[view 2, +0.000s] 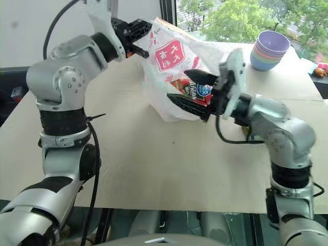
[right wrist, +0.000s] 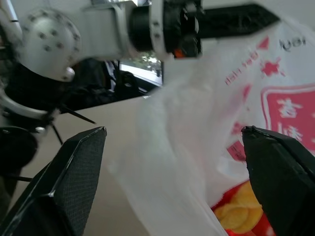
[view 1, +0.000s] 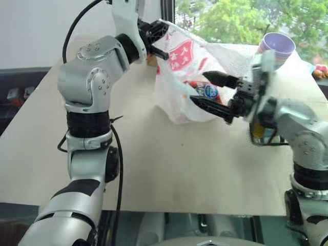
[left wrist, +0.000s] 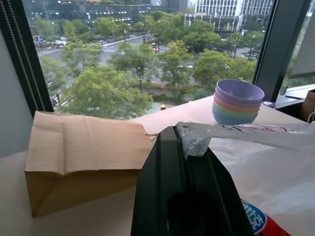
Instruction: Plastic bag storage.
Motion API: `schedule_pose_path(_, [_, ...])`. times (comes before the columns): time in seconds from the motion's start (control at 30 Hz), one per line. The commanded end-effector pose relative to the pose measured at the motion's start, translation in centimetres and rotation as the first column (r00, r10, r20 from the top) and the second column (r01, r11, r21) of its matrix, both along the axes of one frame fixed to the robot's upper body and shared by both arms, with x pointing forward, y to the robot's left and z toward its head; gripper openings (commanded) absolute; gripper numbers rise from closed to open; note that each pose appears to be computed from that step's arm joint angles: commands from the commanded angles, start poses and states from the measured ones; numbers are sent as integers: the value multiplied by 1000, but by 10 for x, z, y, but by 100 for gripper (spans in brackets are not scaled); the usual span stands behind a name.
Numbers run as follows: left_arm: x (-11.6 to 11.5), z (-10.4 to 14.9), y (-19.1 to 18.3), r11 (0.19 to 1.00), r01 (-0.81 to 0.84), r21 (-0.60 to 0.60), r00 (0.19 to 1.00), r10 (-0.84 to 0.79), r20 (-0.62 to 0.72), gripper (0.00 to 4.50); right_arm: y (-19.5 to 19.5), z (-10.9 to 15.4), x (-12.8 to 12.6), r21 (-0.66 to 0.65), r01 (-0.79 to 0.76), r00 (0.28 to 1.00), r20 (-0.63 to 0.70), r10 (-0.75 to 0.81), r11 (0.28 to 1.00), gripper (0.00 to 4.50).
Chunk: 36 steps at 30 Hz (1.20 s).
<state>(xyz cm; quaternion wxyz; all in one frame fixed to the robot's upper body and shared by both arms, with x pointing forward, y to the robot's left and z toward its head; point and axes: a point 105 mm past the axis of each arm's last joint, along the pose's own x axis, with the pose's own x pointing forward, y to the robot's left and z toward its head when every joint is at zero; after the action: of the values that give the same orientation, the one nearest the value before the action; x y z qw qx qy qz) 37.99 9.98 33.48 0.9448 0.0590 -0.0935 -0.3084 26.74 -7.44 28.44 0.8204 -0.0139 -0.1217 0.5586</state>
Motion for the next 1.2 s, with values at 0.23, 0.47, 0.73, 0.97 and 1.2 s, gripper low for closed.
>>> schedule_pose_path(0.23, [-9,-34,-30,993,102,66,993,-97,-64,0,-57,-15,-31,-281,437,898,192,-396,855,445])
schedule_pose_path(0.47, [-3,-28,-36,993,103,51,994,-100,-45,0,-145,-86,15,-526,812,500,406,-765,252,445])
schedule_pose_path(0.73, [2,-34,-35,995,66,74,997,-62,-53,0,-164,-135,63,-534,845,252,383,-889,9,445])
schedule_pose_path(0.97, [1,-35,-35,997,45,60,998,-42,-50,0,-186,-128,66,-486,856,109,503,-857,-177,268])
schedule_pose_path(1.2, [4,-36,-32,999,27,33,998,-25,-61,0,-148,-80,39,-400,892,378,408,-831,209,7])
